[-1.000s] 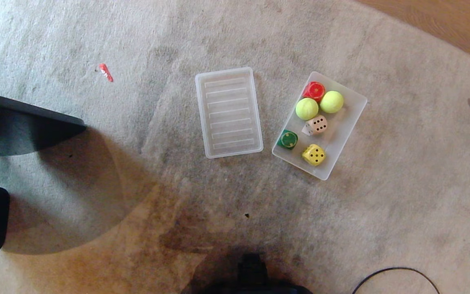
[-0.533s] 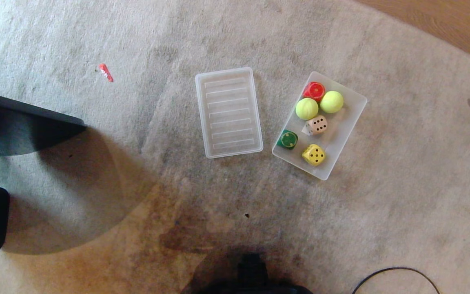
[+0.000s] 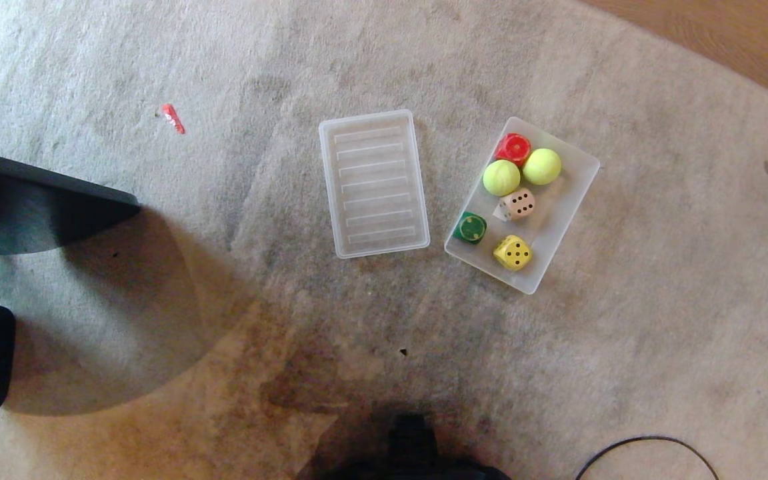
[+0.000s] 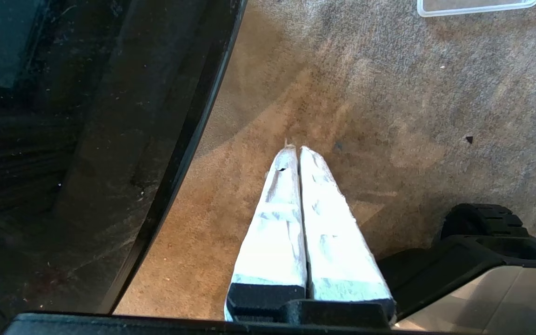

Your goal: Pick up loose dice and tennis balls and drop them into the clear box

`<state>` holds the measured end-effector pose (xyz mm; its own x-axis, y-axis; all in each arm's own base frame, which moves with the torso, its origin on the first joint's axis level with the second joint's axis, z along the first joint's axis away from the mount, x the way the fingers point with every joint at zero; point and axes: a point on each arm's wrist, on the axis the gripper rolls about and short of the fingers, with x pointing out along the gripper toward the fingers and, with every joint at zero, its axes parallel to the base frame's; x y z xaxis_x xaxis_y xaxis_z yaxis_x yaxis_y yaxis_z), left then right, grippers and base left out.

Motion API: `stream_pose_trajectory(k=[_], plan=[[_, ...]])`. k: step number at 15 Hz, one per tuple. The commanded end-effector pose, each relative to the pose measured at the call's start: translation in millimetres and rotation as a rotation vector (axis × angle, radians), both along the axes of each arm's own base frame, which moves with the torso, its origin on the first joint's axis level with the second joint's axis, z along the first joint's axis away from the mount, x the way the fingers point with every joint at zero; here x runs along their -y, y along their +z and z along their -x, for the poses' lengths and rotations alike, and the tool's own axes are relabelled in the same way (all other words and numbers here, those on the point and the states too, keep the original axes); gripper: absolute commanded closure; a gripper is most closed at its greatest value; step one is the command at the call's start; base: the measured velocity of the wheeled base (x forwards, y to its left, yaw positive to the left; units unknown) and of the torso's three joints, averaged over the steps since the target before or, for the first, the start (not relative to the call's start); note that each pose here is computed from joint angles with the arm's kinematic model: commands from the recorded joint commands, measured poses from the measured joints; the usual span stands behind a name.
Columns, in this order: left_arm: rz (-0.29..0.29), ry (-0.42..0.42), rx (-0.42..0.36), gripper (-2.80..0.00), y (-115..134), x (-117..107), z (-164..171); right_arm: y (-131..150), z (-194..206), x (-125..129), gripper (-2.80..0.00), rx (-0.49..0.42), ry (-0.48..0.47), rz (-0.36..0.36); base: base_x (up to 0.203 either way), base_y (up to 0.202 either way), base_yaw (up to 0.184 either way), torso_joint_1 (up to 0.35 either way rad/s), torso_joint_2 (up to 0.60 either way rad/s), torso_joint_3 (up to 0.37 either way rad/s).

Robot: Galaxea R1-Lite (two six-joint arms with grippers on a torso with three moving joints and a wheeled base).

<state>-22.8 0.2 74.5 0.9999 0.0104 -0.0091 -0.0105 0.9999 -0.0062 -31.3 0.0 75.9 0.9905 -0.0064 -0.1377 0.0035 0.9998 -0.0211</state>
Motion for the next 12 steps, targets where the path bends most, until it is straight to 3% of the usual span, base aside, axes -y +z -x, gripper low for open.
stream_pose_trajectory(k=[1, 12], plan=[[0.0, 0.0, 0.0, 0.0, 0.0, 0.0, 0.0, -0.1, 0.0, 0.0, 0.0, -0.001, 0.0, 0.001, 0.0, 0.0, 0.0, 0.0, 0.0, 0.0], [0.0, 0.0, 0.0, 0.0, 0.0, 0.0, 0.0, -0.1, 0.0, 0.0, 0.0, -0.001, 0.0, 0.001, 0.0, 0.0, 0.0, 0.0, 0.0, 0.0]])
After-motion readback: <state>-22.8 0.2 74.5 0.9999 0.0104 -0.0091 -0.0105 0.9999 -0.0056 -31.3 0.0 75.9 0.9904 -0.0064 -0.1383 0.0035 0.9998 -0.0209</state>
